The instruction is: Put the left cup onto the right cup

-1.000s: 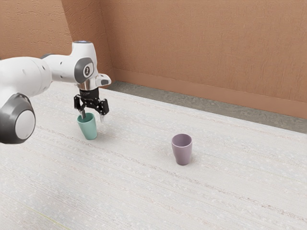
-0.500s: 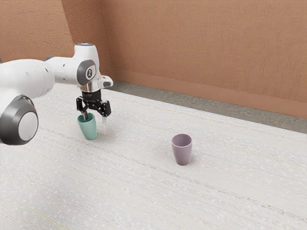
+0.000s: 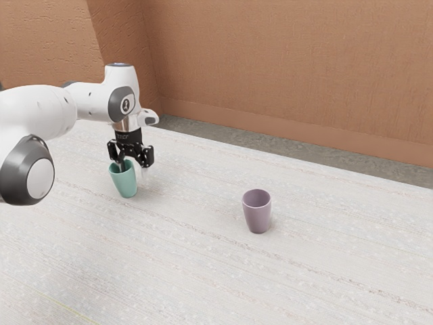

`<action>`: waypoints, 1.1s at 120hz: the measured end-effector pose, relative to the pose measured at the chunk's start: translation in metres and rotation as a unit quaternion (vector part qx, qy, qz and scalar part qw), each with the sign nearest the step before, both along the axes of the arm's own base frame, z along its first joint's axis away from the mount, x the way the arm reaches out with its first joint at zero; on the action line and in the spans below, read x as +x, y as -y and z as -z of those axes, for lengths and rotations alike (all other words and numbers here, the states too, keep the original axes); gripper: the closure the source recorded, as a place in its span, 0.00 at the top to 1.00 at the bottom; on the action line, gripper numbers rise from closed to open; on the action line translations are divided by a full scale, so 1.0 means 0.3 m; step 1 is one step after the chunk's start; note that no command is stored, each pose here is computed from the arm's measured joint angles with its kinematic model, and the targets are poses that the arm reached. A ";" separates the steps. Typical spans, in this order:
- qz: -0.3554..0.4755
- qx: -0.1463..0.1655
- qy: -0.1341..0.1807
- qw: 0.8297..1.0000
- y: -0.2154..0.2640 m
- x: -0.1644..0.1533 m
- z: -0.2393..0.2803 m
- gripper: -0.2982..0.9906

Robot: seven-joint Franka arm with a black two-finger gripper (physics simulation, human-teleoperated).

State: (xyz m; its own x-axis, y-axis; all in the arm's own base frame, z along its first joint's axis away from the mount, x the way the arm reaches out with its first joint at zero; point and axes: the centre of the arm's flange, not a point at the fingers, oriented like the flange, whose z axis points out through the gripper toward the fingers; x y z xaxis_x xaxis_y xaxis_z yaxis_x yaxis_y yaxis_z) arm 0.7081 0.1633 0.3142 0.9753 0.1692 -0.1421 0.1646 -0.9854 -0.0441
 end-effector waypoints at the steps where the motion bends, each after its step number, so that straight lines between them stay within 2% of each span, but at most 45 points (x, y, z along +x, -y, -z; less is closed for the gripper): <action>1: 0.000 0.000 0.000 1.000 -0.001 0.000 0.000 0.61; 29: -0.003 0.001 0.001 1.000 -0.014 -0.003 -0.003 0.58; 103: -0.009 -0.008 0.002 1.000 -0.014 -0.004 -0.003 0.39; 132: -0.011 -0.007 0.002 1.000 -0.018 -0.005 -0.003 0.36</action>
